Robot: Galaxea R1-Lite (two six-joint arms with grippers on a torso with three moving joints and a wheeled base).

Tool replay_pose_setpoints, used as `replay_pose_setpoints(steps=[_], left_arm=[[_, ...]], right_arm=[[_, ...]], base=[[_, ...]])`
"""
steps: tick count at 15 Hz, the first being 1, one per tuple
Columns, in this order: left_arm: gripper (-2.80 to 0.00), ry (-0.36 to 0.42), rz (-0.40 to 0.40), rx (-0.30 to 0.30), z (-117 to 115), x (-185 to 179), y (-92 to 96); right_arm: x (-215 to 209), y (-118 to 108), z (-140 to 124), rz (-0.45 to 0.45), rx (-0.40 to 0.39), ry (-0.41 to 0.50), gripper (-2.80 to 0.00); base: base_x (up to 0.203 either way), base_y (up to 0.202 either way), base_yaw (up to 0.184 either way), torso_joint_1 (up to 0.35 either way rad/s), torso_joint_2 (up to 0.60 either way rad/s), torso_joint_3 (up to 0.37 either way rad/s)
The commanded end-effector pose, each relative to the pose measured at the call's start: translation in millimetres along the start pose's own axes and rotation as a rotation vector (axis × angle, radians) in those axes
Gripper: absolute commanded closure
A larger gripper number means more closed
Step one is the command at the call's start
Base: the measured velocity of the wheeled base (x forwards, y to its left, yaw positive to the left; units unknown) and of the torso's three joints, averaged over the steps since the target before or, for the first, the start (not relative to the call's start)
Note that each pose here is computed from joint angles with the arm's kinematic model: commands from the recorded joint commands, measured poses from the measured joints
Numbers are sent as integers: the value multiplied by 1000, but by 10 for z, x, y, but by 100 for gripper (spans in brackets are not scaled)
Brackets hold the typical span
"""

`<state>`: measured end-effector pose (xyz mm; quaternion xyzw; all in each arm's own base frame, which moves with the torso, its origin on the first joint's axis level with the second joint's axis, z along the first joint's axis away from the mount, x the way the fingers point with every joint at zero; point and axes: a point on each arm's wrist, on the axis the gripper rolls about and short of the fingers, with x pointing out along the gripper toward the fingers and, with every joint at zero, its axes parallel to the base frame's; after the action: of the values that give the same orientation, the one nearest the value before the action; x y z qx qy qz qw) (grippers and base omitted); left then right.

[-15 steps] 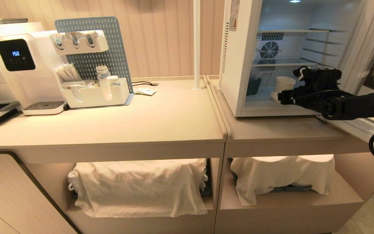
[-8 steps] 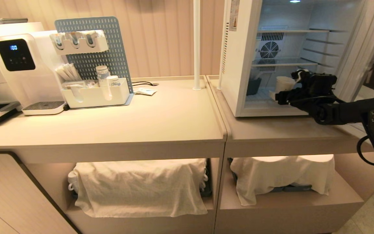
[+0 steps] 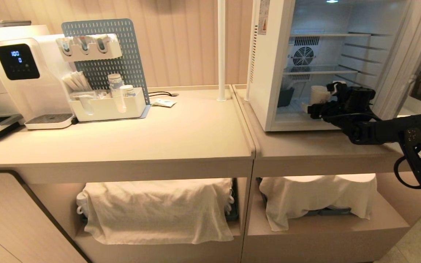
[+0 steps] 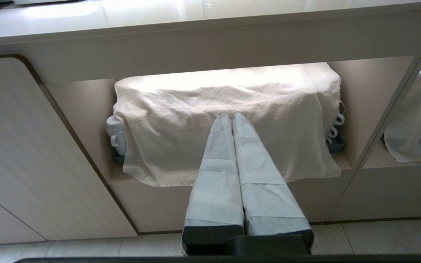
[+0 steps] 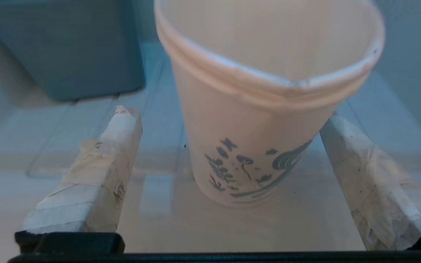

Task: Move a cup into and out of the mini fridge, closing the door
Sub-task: Take the paper cup out of the freezer

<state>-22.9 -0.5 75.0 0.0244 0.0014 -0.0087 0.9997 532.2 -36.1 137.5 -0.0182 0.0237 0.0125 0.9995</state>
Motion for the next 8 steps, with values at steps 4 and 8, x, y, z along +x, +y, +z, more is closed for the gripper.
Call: replay_pose_setpoints(steps=[4, 8], left_arm=[[0, 1, 0, 0, 0, 1, 0], [0, 1, 0, 0, 0, 1, 0]], right_arm=[[52, -17, -105, -3, -2, -31, -280], [63, -36, -124, -5, -4, -50, -280]], base=[[0, 0, 0, 0, 0, 0], [0, 0, 0, 0, 0, 0]])
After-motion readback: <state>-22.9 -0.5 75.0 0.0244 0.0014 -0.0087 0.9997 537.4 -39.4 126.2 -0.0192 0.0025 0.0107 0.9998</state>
